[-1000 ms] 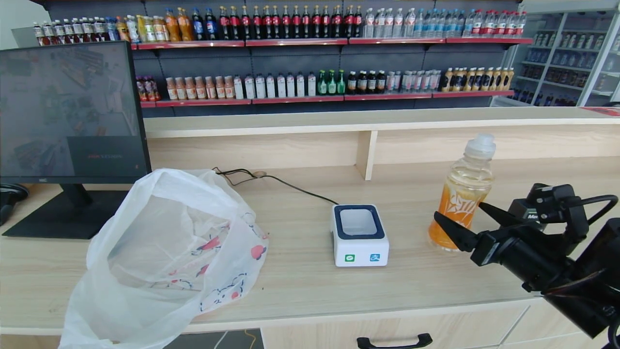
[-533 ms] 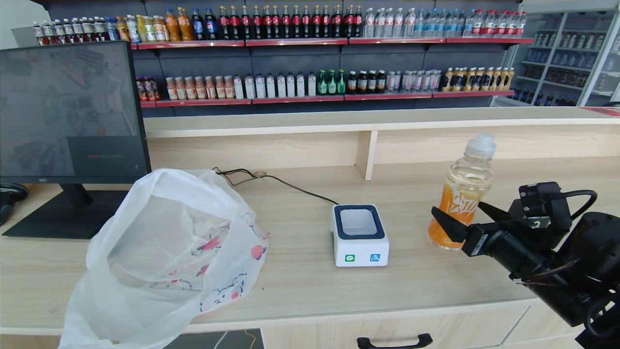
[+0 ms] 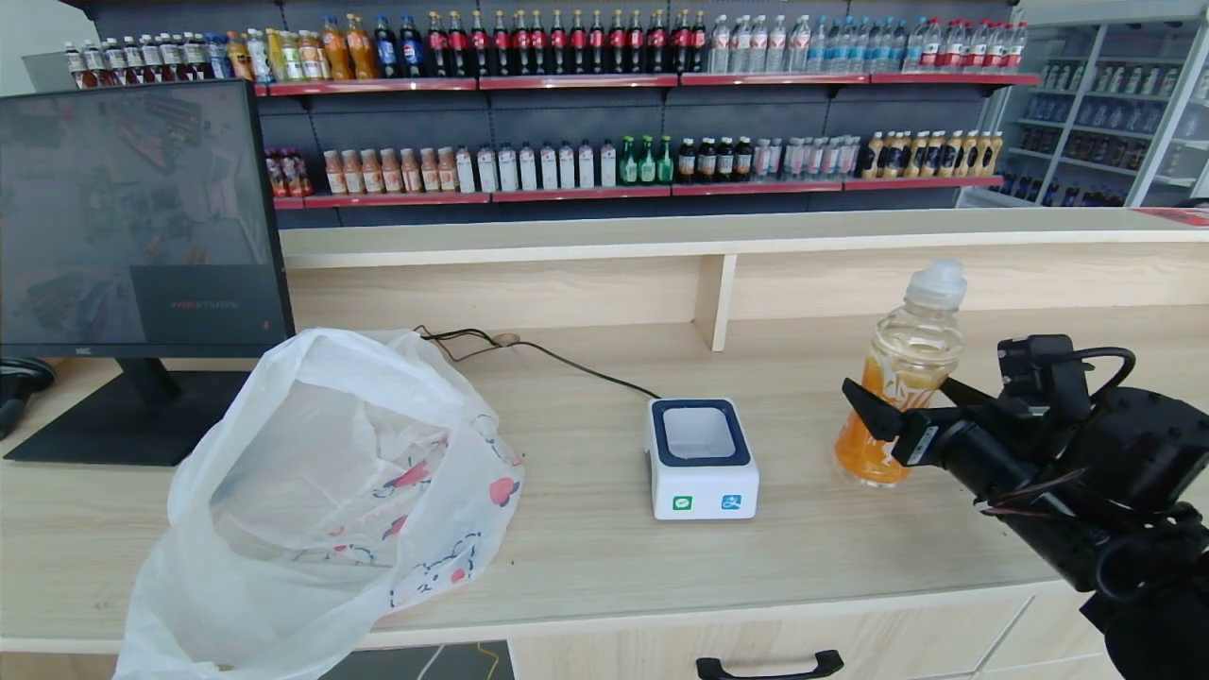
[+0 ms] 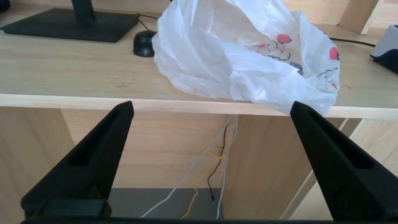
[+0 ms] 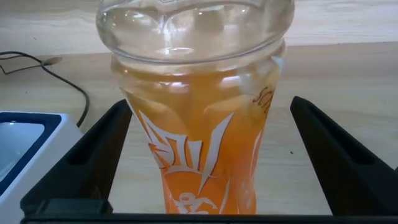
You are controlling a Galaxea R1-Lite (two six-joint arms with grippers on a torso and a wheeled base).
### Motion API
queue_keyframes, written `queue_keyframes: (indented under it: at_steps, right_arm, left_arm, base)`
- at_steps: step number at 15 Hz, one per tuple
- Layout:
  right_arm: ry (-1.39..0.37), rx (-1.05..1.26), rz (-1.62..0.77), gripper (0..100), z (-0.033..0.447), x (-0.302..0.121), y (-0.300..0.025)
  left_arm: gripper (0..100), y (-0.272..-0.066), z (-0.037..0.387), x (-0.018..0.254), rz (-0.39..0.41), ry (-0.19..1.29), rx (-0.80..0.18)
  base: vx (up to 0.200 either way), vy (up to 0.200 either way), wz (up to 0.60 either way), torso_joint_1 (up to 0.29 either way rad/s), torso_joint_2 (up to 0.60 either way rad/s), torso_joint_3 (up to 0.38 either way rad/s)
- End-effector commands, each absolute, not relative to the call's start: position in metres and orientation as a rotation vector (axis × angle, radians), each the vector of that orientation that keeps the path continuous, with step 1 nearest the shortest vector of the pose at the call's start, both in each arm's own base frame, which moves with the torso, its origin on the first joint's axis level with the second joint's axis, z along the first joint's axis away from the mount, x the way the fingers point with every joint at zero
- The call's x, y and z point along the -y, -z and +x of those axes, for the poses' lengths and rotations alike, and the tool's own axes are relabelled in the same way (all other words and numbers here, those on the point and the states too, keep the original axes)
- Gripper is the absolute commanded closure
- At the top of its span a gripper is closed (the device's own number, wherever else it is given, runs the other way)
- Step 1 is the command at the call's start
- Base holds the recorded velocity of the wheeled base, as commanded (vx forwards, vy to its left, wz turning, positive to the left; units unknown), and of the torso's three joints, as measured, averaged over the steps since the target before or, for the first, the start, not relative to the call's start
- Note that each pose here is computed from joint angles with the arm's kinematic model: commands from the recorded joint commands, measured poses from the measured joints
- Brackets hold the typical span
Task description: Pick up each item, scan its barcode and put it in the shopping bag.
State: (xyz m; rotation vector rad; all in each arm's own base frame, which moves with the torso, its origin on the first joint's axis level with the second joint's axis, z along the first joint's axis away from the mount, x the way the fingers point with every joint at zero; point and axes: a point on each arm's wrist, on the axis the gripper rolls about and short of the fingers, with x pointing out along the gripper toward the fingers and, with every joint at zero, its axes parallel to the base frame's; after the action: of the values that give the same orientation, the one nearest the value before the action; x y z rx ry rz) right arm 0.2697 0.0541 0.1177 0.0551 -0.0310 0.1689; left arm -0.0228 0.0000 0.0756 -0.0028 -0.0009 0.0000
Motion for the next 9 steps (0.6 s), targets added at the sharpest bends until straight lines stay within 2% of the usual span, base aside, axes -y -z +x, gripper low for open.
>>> queue_keyframes:
  at_steps: [1,7,9]
  right_arm:
    - [-0.166,0.010,0.052,0,0.268,-0.053,-0.113]
    - [-0.185,-0.049,0.017,0,0.206,-0.045,-0.114]
    - [-0.274,-0.041,0.015,0,0.188,-0.058,-0.118]
  left_arm:
    - [0,-0.076,-0.023,0.000,-0.003,0.000,0.002]
    - [0,-0.076,-0.023,0.000,-0.003,0.000,0.002]
    - [0,-0.076,-0.023,0.000,-0.003,0.000,0.002]
  base:
    - [0.000,0.000,0.00,0.000,0.00,0.000]
    - [0.000,0.000,0.00,0.000,0.00,0.000]
    - [0.000,0.000,0.00,0.000,0.00,0.000]
